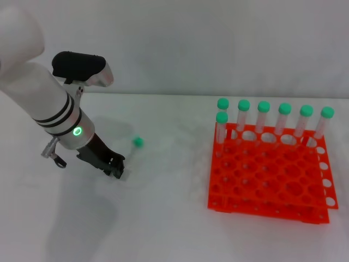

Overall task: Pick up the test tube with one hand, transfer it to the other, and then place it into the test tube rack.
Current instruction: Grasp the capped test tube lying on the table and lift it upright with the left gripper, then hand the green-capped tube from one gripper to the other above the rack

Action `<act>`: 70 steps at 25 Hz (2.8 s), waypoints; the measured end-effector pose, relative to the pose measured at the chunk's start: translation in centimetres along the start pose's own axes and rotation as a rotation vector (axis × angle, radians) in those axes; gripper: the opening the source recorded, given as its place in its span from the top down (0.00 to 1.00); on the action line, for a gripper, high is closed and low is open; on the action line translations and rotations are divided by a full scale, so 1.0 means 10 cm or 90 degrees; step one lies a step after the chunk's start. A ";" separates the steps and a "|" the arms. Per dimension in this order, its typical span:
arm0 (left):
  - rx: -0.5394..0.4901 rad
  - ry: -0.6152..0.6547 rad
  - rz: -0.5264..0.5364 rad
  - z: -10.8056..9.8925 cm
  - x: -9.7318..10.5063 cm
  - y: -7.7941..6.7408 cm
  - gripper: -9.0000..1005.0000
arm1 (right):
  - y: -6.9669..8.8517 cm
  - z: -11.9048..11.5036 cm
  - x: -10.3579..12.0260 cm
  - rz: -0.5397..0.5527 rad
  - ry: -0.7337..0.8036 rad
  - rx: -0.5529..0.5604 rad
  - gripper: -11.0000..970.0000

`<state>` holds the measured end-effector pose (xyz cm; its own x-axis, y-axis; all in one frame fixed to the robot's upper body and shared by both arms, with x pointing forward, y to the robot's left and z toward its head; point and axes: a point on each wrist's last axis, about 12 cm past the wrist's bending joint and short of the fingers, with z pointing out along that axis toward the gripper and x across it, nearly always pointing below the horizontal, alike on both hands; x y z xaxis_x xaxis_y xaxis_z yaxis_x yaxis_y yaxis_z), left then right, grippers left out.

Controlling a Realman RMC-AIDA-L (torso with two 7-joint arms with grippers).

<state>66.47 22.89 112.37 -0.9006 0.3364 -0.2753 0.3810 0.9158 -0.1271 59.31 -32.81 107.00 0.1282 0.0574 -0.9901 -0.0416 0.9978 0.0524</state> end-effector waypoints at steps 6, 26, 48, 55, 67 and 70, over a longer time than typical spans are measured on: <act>-0.015 -0.009 0.006 0.00 -0.01 0.03 0.79 | 0.00 0.00 0.00 0.001 0.001 0.000 0.10; -0.003 -0.499 -0.008 -0.04 -0.22 0.35 0.81 | -0.03 0.02 -0.03 0.046 -0.004 0.002 0.10; 0.262 -0.869 0.270 0.11 0.95 -0.27 0.81 | 0.33 0.23 -0.84 0.212 0.046 -0.556 0.20; 0.312 -0.864 0.298 0.17 0.89 -0.51 0.81 | 0.63 0.23 -0.93 0.172 0.099 -0.707 0.23; 0.330 -0.858 0.321 0.21 0.88 -0.63 0.81 | 1.05 0.29 -0.92 0.186 0.107 -0.777 0.25; 0.332 -0.861 0.327 0.22 0.88 -0.66 0.81 | 1.13 0.29 -0.92 0.191 0.102 -0.782 0.26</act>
<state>56.47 19.30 108.70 0.0943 -0.1264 -0.9875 0.8695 0.4935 0.0199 60.53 -21.96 117.05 -0.1629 0.1842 -0.9693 -0.9450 0.2534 0.2070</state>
